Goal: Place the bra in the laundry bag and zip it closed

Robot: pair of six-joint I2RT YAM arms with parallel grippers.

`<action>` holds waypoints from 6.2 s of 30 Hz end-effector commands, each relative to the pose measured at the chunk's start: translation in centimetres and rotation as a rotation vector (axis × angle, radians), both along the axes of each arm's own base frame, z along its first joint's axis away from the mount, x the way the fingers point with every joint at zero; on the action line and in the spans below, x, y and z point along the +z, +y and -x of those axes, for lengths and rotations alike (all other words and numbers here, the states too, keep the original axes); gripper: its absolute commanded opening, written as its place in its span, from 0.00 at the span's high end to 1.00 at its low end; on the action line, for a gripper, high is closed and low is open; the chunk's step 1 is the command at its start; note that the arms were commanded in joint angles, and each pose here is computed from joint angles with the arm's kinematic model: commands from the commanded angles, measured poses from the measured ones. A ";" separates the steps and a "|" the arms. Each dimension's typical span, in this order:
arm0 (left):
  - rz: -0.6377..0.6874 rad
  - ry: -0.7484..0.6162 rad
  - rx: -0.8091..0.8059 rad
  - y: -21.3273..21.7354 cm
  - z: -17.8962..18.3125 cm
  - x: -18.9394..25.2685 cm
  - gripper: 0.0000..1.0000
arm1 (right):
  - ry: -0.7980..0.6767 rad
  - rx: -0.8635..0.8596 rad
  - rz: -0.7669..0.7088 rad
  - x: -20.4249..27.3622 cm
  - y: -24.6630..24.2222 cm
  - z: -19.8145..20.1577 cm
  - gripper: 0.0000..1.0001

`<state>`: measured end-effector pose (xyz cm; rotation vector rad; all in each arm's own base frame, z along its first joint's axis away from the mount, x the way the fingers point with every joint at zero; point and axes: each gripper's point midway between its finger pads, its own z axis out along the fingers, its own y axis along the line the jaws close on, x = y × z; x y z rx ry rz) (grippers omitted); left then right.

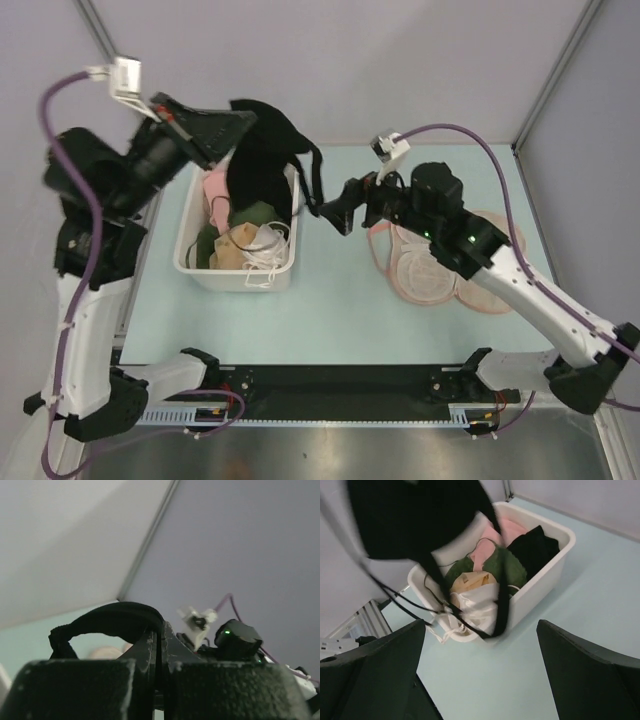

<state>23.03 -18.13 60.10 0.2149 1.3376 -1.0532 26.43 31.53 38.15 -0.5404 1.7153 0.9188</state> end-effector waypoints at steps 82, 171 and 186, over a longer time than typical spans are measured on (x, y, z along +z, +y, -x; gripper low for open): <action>-0.579 1.046 -0.206 -25.3 -2.3 -55.8 0.99 | -0.002 -0.801 0.189 -3.6 -29.2 10.4 1.00; -0.769 0.758 -0.270 -19.7 -2.6 -54.3 0.76 | 0.966 -0.250 0.297 -30.5 -19.8 -11.1 0.42; -0.695 0.670 -0.160 -16.3 -2.5 -47.0 0.23 | 0.843 -0.903 0.433 -25.2 -28.3 -5.6 0.00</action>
